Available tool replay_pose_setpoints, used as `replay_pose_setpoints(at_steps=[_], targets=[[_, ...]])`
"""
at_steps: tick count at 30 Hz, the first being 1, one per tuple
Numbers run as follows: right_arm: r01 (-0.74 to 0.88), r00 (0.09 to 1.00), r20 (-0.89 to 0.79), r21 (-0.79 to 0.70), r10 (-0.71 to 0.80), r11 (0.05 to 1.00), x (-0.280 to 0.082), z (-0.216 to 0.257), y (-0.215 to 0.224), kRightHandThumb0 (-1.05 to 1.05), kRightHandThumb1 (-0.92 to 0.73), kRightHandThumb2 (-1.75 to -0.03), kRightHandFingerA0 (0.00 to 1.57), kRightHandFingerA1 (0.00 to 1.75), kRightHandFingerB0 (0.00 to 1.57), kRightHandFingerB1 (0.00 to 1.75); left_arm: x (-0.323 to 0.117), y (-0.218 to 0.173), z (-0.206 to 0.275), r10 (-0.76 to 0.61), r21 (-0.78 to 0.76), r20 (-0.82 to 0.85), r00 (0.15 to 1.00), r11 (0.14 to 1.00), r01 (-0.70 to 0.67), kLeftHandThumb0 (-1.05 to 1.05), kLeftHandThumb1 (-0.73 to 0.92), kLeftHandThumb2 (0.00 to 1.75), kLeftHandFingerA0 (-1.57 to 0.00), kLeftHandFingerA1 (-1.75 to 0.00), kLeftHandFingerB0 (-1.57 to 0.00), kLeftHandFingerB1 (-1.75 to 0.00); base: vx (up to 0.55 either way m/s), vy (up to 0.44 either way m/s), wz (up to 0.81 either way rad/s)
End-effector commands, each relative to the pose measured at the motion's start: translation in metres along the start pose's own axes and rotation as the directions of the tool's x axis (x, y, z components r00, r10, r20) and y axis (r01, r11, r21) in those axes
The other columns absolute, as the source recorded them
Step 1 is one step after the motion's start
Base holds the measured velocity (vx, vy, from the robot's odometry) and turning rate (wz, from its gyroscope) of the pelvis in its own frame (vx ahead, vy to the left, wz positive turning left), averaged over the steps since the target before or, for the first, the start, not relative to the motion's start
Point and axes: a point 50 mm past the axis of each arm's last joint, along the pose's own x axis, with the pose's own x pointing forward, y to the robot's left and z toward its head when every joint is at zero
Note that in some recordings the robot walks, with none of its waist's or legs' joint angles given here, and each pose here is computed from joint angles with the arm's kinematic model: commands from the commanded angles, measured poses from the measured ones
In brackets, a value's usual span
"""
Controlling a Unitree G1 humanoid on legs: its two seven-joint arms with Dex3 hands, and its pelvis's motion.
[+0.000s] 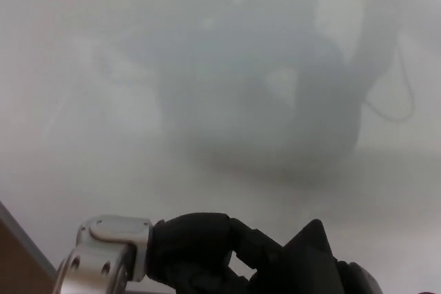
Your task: A magnetic marker holder is on the left hand side of the white board, the robot put the index and middle finger into the opening of the container and pull off the magnetic holder and hand it to a human on the left hand side.
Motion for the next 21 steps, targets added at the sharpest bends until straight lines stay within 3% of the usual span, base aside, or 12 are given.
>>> replay_pose_setpoints(at_steps=[1, 4, 5, 9, 10, 12, 13, 14, 15, 21], targets=[[0.02, 0.997, -0.071, -0.06, -0.024, 0.998, -0.018, -0.015, 0.0, -0.44, -0.61, -0.58, 0.94, 0.76, 0.68, 0.6, -0.147, -0.055, 0.031, 0.106, -0.106, 0.947, 0.304, 0.994, -0.017, -0.42, 0.7, 0.61, -1.04, -1.15, -0.81, -0.8, 0.0, 0.0, 0.0], [0.009, 0.997, -0.081, -0.061, -0.014, 0.998, -0.019, -0.016, 0.003, -0.43, -0.6, -0.58, 0.95, 0.77, 0.69, 0.6, -0.167, -0.063, 0.032, 0.162, -0.147, 0.961, 0.224, 0.986, -0.082, -0.44, 0.72, 0.62, -1.03, -1.19, -0.79, -0.8, 0.0, 0.0, 0.0], [0.009, 0.997, -0.079, -0.062, -0.014, 0.998, -0.02, -0.016, 0.003, -0.44, -0.6, -0.58, 0.95, 0.75, 0.7, 0.61, -0.186, -0.068, 0.03, 0.205, -0.182, 0.964, 0.168, 0.973, -0.142, -0.49, 0.8, 0.64, -1.05, -1.06, -0.77, -0.74, 0.0, 0.0, 0.0], [0.005, 0.996, -0.085, -0.056, -0.009, 0.998, -0.023, -0.017, 0.005, -0.45, -0.6, -0.58, 0.96, 0.77, 0.7, 0.61, -0.222, -0.077, 0.019, 0.303, -0.279, 0.949, 0.082, 0.935, -0.219, -0.5, 0.81, 0.64, -1.08, -0.99, -0.79, -0.7, 0.0, 0.0, 0.0], [0.002, 0.996, -0.084, -0.071, -0.008, 0.997, -0.024, -0.018, 0.006, -0.44, -0.6, -0.58, 0.96, 0.76, 0.7, 0.61, -0.24, -0.083, 0.008, 0.338, -0.319, 0.938, 0.068, 0.926, -0.202, -0.45, 0.77, 0.63, -1.0, -1.02, -0.76, -0.5, 0.0, 0.0, 0.0], [-0.001, 0.996, -0.088, -0.075, -0.005, 0.997, -0.025, -0.019, 0.006, -0.44, -0.6, -0.58, 0.96, 0.77, 0.7, 0.61, -0.251, -0.087, 0.002, 0.361, -0.346, 0.931, 0.046, 0.918, -0.195, -0.42, 0.74, 0.62, -0.95, -1.06, -0.77, -0.49, 0.0, 0.0, 0.0], [-0.003, 0.996, -0.092, -0.077, -0.004, 0.997, -0.025, -0.019, 0.006, -0.44, -0.59, -0.58, 0.97, 0.76, 0.71, 0.62, -0.258, -0.091, -0.002, 0.368, -0.355, 0.93, 0.024, 0.912, -0.206, -0.45, 0.8, 0.63, -0.96, -0.89, -0.74, -0.66, 0.0, 0.0, 0.0], [-0.003, 0.996, -0.093, -0.079, -0.005, 0.997, -0.026, -0.02, 0.006, -0.44, -0.59, -0.58, 0.97, 0.76, 0.71, 0.62, -0.262, -0.093, -0.004, 0.368, -0.357, 0.93, 0.014, 0.909, -0.214, -0.45, 0.8, 0.63, -0.96, -0.89, -0.74, -0.66, 0.0, 0.0, 0.0], [-0.006, 0.995, -0.098, -0.08, -0.002, 0.997, -0.026, -0.02, 0.006, -0.45, -0.6, -0.58, 0.96, 0.77, 0.71, 0.61, -0.27, -0.097, -0.008, 0.374, -0.364, 0.927, 0.0, 0.904, -0.224, -0.46, 0.8, 0.65, -0.99, -0.92, -0.76, -0.54, 0.0, 0.0, 0.0], [-0.024, 0.992, -0.123, -0.085, 0.013, 0.996, -0.028, -0.022, 0.009, -0.44, -0.6, -0.58, 0.96, 0.79, 0.71, 0.6, -0.279, -0.104, -0.011, 0.377, -0.374, 0.925, -0.038, 0.894, -0.245, -0.45, 0.81, 0.64, -0.94, -0.95, -0.74, -0.61, 0.0, 0.0, 0.0]])
